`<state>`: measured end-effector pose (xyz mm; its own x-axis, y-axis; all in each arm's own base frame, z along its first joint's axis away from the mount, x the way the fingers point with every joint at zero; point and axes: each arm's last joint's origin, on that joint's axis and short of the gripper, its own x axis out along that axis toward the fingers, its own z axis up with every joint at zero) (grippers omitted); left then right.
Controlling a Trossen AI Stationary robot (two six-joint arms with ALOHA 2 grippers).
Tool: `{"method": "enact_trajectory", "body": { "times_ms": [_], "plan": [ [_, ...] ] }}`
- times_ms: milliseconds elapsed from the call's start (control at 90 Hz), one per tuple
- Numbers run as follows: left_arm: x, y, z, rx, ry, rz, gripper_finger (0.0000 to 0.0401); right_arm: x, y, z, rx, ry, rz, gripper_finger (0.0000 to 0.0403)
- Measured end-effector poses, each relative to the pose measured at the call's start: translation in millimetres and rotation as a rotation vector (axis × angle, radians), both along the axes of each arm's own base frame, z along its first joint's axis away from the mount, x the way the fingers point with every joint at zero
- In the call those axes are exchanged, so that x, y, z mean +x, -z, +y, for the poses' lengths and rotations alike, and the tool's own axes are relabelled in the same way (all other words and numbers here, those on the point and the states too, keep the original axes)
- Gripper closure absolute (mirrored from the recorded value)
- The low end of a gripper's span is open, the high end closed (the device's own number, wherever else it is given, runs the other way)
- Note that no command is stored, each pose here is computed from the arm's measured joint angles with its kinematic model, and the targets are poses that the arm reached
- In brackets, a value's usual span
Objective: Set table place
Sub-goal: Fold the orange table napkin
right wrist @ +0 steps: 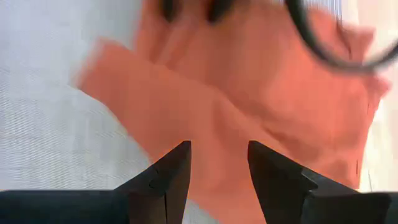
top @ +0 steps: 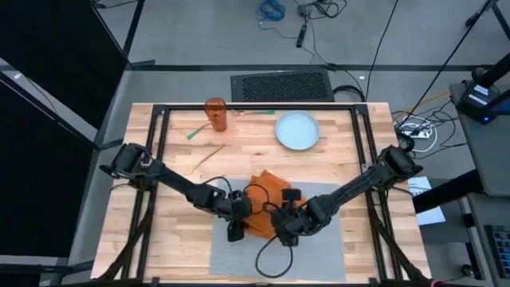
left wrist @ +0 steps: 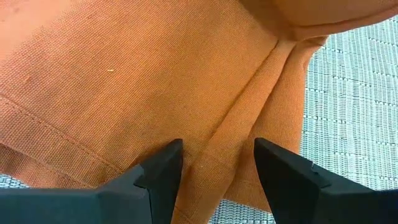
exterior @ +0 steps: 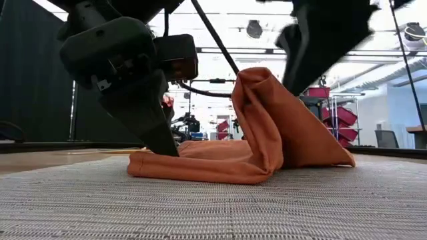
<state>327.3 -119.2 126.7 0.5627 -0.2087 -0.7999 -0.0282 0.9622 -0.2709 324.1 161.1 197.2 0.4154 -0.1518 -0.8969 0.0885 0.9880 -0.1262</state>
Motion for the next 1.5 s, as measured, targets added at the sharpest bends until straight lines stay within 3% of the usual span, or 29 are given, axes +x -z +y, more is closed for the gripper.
{"method": "enact_trajectory", "body": {
  "times_ms": [333, 611, 833, 1000, 1211, 1500],
  "plan": [
    [0, 0, 0, 0.004, -0.001, 0.001, 0.0217, -29, 26, -12, -0.011, 0.102, 0.052, 0.0259],
    [0, 0, 0, 0.005, -0.002, 0.004, 0.0217, -72, 16, -23, 0.006, 0.214, -0.035, 0.0259],
    [0, 0, 1, 0.003, -0.003, 0.007, 0.0217, -107, 14, -26, 0.218, 0.317, -0.202, 0.0259],
    [-1, 0, 1, 0.003, -0.002, 0.009, 0.0217, -128, 20, -26, 0.295, 0.434, -0.227, 0.0259],
    [-1, 1, 0, -0.002, 0.003, 0.013, 0.0217, -141, 29, -20, 0.381, 0.696, -0.352, 0.0259],
    [-1, 0, 0, -0.007, 0.005, 0.013, 0.0217, -144, 49, -22, 0.653, 0.934, -0.612, 0.0255]
  ]
}}
